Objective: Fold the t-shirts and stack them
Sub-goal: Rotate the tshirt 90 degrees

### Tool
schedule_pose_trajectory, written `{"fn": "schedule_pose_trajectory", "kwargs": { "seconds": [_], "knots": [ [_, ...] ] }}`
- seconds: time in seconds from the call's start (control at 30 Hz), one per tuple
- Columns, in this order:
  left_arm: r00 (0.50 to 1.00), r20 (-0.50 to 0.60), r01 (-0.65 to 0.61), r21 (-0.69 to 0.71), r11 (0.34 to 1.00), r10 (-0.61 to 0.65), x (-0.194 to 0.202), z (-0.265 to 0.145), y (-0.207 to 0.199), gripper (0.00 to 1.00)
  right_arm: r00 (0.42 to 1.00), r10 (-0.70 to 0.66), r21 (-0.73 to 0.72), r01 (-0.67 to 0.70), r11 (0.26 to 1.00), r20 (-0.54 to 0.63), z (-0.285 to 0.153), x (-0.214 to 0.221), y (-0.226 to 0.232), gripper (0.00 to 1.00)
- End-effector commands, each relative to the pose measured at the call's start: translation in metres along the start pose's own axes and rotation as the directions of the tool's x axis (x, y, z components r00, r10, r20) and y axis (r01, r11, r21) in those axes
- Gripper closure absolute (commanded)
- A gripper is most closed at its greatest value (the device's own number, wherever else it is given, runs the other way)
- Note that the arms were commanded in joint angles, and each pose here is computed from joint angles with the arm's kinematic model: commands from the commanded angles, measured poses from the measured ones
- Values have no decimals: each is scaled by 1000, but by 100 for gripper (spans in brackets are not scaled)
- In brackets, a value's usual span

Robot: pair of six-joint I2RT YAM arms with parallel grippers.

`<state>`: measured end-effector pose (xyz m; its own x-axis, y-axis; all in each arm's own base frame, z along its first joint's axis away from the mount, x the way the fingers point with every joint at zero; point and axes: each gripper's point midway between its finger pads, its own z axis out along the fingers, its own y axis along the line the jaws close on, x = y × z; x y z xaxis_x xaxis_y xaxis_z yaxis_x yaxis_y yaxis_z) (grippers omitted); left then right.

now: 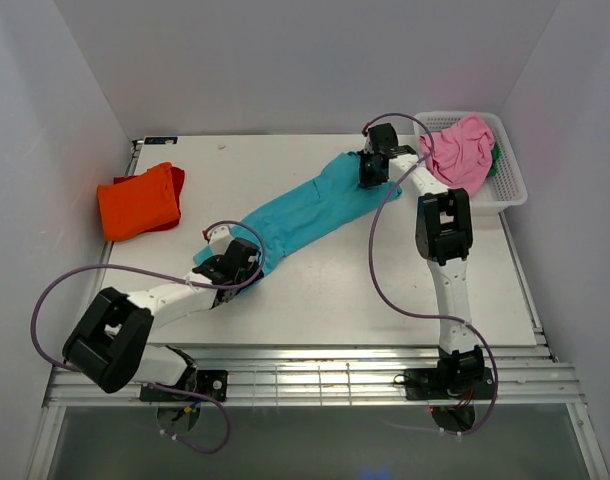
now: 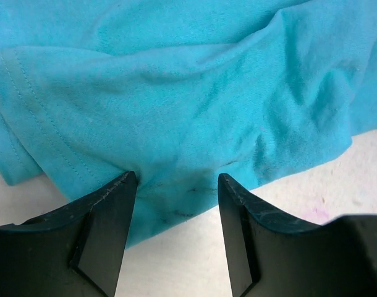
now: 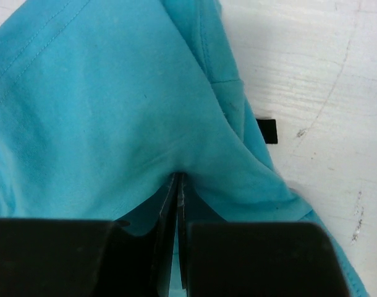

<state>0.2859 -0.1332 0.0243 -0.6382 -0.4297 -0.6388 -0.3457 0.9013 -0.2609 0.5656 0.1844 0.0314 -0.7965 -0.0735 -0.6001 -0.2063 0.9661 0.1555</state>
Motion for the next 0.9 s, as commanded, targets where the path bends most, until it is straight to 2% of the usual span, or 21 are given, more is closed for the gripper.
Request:
{"fn": "schedule_pose_trajectory", "kwargs": {
  "seconds": [0.0,0.17,0.37,0.57,0.67,0.87],
  "knots": [
    [976,-216,-40,-89,995,20,64,-23,43,34,1000,14,-42,-13,999,12,12,-5,9,92],
    [968,-252,-12,-80,997,-8,83,-43,57,35,1000,19,-72,-17,997,23,18,-7,15,92],
    [956,-291,34,-15,999,-37,102,-64,53,37,999,17,-87,-14,996,30,21,-6,17,91],
    [949,-316,-10,34,999,20,119,-78,36,38,998,29,-153,-21,988,53,25,-14,30,86],
    [940,-330,-71,59,996,87,133,-85,25,38,997,46,-196,-35,980,56,27,-15,37,85],
    [923,-345,-141,109,984,171,160,-102,-10,38,993,85,-276,-60,959,81,30,-24,52,83]
  ]
}}
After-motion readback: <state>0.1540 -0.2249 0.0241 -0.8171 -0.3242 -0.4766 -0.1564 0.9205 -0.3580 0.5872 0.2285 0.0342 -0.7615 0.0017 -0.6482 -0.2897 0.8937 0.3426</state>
